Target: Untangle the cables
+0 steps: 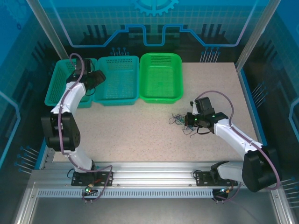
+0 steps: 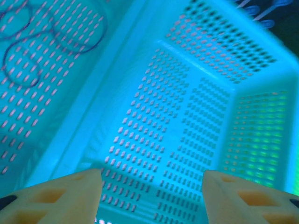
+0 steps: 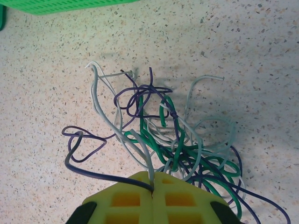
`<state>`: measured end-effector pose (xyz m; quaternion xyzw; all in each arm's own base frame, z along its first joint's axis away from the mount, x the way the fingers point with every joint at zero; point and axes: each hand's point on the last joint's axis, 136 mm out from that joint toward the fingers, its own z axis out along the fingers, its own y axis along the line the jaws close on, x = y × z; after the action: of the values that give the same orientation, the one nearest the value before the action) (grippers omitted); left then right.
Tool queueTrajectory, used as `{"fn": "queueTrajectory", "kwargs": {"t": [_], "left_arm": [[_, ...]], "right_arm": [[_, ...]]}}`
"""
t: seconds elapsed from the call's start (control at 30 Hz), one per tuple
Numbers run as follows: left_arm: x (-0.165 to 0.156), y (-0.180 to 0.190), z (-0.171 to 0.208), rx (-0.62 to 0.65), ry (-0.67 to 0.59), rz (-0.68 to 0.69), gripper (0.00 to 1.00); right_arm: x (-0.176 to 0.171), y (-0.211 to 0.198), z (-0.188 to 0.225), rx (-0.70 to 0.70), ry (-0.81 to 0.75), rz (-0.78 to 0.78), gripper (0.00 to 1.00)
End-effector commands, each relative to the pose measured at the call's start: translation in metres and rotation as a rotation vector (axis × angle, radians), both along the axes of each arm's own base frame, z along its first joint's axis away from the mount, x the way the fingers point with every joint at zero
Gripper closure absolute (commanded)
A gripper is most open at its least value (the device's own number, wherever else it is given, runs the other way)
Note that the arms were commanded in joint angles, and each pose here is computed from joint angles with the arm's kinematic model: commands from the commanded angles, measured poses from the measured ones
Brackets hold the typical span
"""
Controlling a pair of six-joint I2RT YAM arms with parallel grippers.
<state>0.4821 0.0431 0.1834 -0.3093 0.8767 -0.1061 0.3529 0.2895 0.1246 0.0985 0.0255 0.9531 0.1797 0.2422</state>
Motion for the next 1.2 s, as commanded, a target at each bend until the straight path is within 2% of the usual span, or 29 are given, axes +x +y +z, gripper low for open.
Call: {"fn": "queueTrajectory", "kwargs": {"t": [0.0, 0.1, 0.2, 0.27, 0.33, 0.47, 0.53, 0.63, 0.7, 0.83, 0.97, 1.17], "left_arm": [[0.005, 0.014, 0.001, -0.029, 0.007, 0.071, 0.37], [0.013, 0.037, 0.0, 0.02, -0.01, 0.129, 0.36], [0.021, 0.043, -0.001, -0.02, -0.022, 0.141, 0.36], [0.022, 0.031, 0.007, -0.054, -0.06, 0.097, 0.36], [0.018, 0.002, 0.026, -0.12, -0.126, 0.018, 0.34], [-0.016, -0.095, 0.078, -0.247, -0.285, -0.222, 0.34], [-0.043, -0.156, 0.101, -0.29, -0.393, -0.436, 0.34], [-0.09, -0.228, 0.113, -0.317, -0.483, -0.751, 0.33], [-0.123, -0.265, 0.108, -0.264, -0.529, -0.938, 0.34], [-0.177, -0.321, 0.08, -0.103, -0.643, -1.288, 0.32], [-0.209, -0.359, 0.053, 0.032, -0.786, -1.521, 0.29], [-0.214, -0.405, 0.046, -0.007, -0.85, -1.637, 0.24]], "right_arm": [[-0.001, 0.006, 0.004, 0.0, -0.001, 0.035, 1.0], [-0.003, 0.006, 0.0, 0.006, 0.004, 0.028, 1.0], [-0.003, 0.006, -0.004, 0.001, 0.013, 0.021, 1.0], [-0.002, 0.005, -0.004, -0.001, 0.011, 0.008, 1.0], [0.0, 0.006, 0.0, 0.014, -0.005, 0.0, 1.0], [0.003, 0.007, 0.01, 0.056, -0.054, -0.025, 1.0], [0.003, 0.012, 0.018, 0.085, -0.079, -0.002, 1.0], [0.003, 0.018, 0.028, 0.124, -0.106, 0.033, 1.0], [0.001, 0.024, 0.036, 0.152, -0.123, 0.071, 1.0], [-0.007, 0.038, 0.052, 0.205, -0.156, 0.172, 1.0], [-0.018, 0.054, 0.072, 0.258, -0.198, 0.291, 1.0], [-0.031, 0.071, 0.084, 0.265, -0.23, 0.397, 1.0]]}}
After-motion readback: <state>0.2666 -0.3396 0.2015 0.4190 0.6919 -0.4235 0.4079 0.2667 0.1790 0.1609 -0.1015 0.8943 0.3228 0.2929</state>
